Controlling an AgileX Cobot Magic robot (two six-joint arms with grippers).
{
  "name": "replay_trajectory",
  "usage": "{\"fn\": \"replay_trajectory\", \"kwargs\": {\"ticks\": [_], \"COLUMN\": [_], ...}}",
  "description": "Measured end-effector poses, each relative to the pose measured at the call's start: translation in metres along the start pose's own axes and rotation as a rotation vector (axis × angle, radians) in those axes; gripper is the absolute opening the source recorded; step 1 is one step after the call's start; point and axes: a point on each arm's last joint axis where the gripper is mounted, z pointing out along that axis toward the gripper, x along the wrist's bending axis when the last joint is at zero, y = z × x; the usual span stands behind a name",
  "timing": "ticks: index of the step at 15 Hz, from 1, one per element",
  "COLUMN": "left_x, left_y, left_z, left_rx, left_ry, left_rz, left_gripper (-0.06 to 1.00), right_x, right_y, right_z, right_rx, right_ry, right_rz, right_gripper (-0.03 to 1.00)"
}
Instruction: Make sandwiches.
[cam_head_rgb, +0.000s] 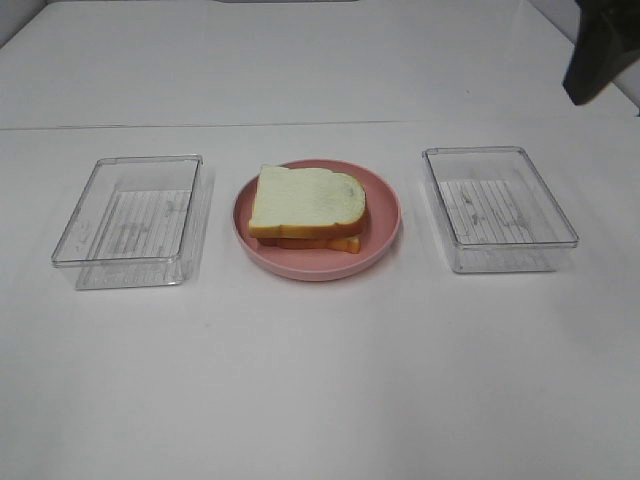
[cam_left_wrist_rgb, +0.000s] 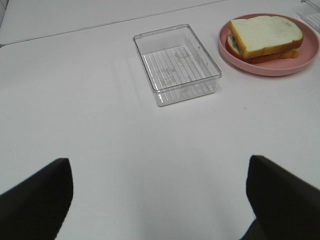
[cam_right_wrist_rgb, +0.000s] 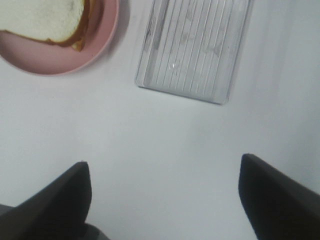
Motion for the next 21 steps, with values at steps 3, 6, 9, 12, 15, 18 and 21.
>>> {"fn": "replay_trajectory", "kwargs": {"ticks": [3,6,9,12,15,18,21], "left_x": [0.0,0.0,0.0,-0.002,-0.003,-0.003,-0.003], "left_y": [0.0,0.0,0.0,0.0,0.0,0.0,0.0], "left_z": [0.0,0.0,0.0,0.0,0.0,0.0,0.0], "left_rx": [0.0,0.0,0.0,0.0,-0.001,-0.001,-0.001], "left_ry": [0.0,0.0,-0.001,-0.02,-0.03,-0.03,-0.03], "left_rz": [0.0,0.0,0.0,0.012,0.02,0.02,0.02], "left_gripper": [0.88,0.88,0.88,0.88,0.88,0.88,0.88], "right_x": [-0.002,-0.005,-0.007,-0.007,-0.006,-0.003,-0.002], "right_y": [-0.081,-0.145,-0.22,-0.246,-0.269,-0.273,-0.273], "right_z": [-0.006,0.003,0.011,0.005,0.002,0.0,0.0], "right_rx": [0.015,0.021,-0.15,-0.356,-0.55,-0.581,-0.581], "right_ry": [-0.001,-0.002,0.001,0.004,0.015,0.044,0.052], "right_rz": [0.057,0.06,-0.01,-0.069,-0.117,-0.125,-0.125], "right_gripper": [0.76,0.76,0.76,0.76,0.76,0.76,0.76]}}
